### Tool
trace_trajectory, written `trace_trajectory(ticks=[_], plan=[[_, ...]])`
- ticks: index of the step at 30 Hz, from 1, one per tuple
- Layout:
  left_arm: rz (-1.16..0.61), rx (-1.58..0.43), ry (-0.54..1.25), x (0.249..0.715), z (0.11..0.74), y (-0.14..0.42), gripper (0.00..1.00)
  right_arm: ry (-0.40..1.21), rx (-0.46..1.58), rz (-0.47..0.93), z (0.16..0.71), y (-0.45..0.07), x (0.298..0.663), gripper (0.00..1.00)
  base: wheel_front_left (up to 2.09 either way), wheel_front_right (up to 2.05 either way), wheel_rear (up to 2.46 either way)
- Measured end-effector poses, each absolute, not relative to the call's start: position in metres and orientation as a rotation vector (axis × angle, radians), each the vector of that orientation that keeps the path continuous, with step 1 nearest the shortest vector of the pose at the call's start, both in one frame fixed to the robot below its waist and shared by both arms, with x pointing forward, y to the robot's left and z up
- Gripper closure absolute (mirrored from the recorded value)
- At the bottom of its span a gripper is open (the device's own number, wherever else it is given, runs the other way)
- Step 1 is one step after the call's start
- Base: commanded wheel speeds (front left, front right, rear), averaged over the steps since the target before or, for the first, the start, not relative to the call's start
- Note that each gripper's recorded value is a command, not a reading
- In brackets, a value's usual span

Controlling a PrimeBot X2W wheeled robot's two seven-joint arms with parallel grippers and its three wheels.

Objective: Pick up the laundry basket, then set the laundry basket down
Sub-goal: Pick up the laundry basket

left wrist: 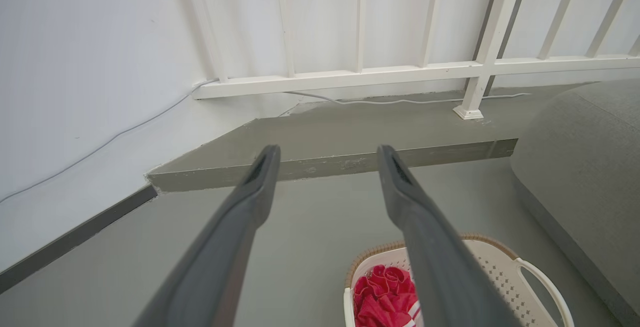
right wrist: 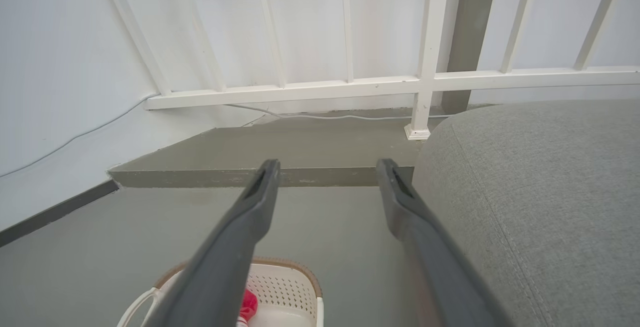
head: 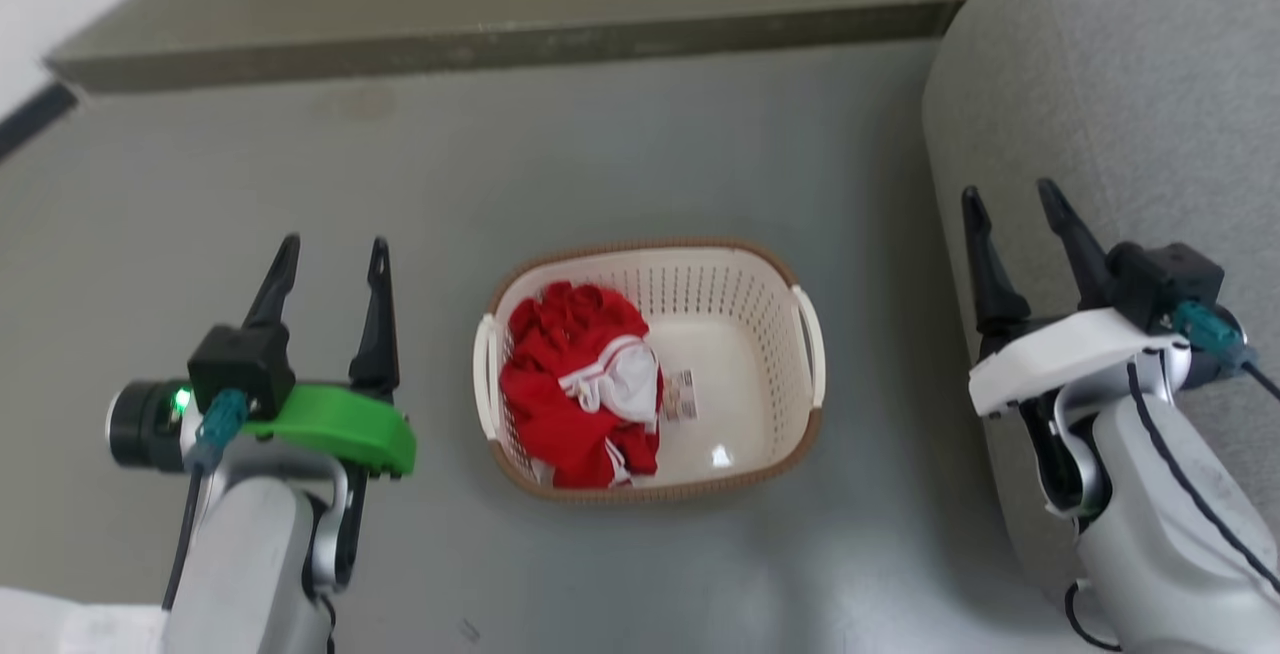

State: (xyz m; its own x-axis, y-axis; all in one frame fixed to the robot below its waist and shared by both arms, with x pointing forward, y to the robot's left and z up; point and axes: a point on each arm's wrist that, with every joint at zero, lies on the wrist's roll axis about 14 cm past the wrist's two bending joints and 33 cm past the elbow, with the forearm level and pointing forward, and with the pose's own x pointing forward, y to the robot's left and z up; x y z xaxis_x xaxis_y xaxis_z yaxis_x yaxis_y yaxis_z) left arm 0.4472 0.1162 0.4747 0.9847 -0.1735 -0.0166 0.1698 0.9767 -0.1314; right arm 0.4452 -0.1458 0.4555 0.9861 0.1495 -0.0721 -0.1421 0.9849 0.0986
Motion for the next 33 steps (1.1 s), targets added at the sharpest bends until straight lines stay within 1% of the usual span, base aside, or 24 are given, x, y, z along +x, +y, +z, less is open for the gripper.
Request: trace_trajectory(ticks=[21,29,33], plan=[[-0.227,-0.175,0.17,0.52,0.396,0.091,0.0,0.21,0.104,0.168,0.375,-0.139,0.515,0.0,0.0,0.0,0.0],[-0.243,-0.199,0.279,0.541,0.35,0.086,0.0,0.264,0.109,0.21,0.337,-0.127,0.539,0.0,0.0,0.0,0.0],[-0.255,-0.211,0.342,0.55,0.325,0.081,0.0,0.317,0.114,0.23,0.312,-0.12,0.547,0.0,0.0,0.0,0.0]])
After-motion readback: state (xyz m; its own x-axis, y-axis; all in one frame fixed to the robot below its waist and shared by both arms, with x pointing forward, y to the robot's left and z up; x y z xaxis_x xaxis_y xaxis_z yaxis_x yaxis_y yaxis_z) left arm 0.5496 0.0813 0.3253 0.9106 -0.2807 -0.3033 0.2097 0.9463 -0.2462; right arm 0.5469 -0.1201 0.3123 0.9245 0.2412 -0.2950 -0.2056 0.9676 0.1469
